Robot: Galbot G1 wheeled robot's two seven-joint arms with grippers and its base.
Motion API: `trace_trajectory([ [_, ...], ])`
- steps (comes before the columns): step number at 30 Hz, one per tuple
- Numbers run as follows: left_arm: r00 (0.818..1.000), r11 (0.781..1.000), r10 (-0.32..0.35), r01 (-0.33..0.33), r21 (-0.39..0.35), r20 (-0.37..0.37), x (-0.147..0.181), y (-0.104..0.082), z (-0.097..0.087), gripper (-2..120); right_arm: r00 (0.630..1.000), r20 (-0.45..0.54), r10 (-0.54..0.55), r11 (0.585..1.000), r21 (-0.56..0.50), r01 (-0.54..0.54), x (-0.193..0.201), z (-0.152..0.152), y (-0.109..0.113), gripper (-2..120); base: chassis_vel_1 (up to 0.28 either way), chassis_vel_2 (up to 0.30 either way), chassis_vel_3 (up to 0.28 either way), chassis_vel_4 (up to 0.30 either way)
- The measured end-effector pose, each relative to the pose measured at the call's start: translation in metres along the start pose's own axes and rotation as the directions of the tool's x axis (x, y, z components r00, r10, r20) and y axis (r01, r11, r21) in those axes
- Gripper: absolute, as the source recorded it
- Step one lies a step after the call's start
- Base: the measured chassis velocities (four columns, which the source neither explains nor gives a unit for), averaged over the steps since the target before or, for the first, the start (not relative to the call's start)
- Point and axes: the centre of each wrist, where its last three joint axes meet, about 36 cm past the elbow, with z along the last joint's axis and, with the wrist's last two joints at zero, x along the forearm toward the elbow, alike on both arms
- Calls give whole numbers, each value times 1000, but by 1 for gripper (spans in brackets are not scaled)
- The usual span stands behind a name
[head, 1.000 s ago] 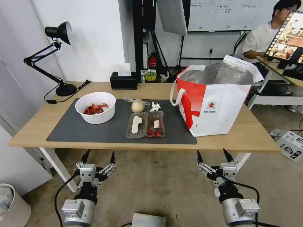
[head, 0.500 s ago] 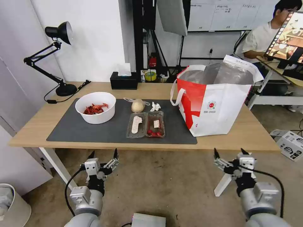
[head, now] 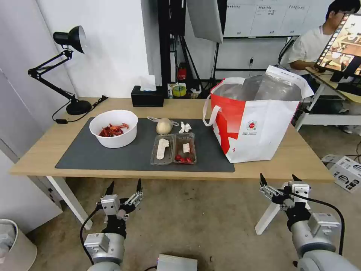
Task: Pick up the trash from the table and place it into the takeout bag.
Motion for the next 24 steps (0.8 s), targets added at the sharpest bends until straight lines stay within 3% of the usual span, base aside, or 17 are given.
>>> trace_trajectory([
  [5, 1000, 1000, 25, -25, -2, 16, 0, 0, 3, 100, 1000, 9, -10, 1000, -5, 10, 0, 2, 2, 100, 0, 0, 0, 0],
  [12, 997, 992, 80, -79, 100, 4, 1, -19, -6, 100, 1000, 11, -13, 1000, -5, 13, -1, 2, 3, 100, 0, 0, 0, 0],
  [20, 994, 989, 108, -108, 98, 4, 0, -20, -6, 100, 999, 17, -31, 1000, -6, 31, -1, 4, 4, 100, 0, 0, 0, 0],
  [24, 993, 989, 117, -118, 91, 17, -4, -20, -8, 100, 993, 65, -95, 995, -8, 96, -3, 14, 8, 100, 0, 0, 0, 0],
])
